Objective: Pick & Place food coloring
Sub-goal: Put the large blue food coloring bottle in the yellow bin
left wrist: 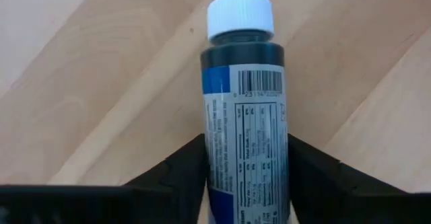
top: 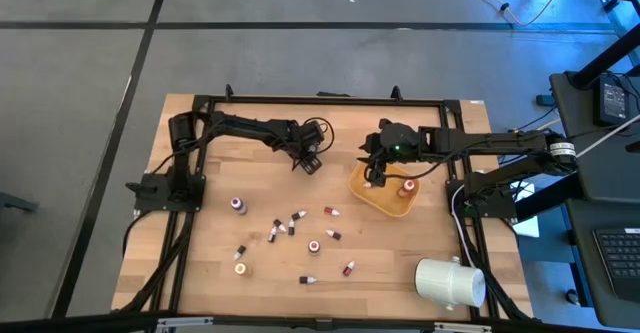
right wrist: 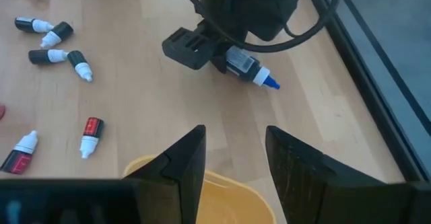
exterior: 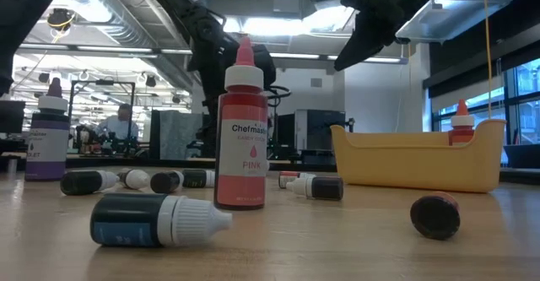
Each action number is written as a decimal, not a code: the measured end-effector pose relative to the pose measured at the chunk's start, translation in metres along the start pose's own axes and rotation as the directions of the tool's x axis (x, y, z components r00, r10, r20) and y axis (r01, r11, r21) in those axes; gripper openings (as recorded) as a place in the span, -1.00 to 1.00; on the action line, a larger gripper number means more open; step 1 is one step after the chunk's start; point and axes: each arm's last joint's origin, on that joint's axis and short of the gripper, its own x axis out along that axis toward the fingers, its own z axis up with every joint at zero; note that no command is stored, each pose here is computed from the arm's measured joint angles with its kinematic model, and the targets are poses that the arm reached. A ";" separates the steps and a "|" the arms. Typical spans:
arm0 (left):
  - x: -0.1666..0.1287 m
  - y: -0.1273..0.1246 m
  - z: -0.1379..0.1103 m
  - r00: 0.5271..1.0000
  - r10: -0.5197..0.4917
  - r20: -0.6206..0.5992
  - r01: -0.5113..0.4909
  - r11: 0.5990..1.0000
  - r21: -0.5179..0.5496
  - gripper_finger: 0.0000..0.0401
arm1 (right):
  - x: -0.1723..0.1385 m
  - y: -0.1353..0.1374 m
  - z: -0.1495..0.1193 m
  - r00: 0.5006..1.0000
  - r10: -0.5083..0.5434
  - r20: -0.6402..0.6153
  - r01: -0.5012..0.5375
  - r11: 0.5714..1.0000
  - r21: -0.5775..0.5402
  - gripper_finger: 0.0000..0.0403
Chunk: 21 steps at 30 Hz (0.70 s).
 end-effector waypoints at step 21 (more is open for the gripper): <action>-0.128 -0.060 -0.012 0.911 -0.216 0.352 0.105 0.945 0.310 -0.34 | -0.001 0.006 0.005 0.975 0.214 0.057 -0.202 0.965 -0.168 -0.22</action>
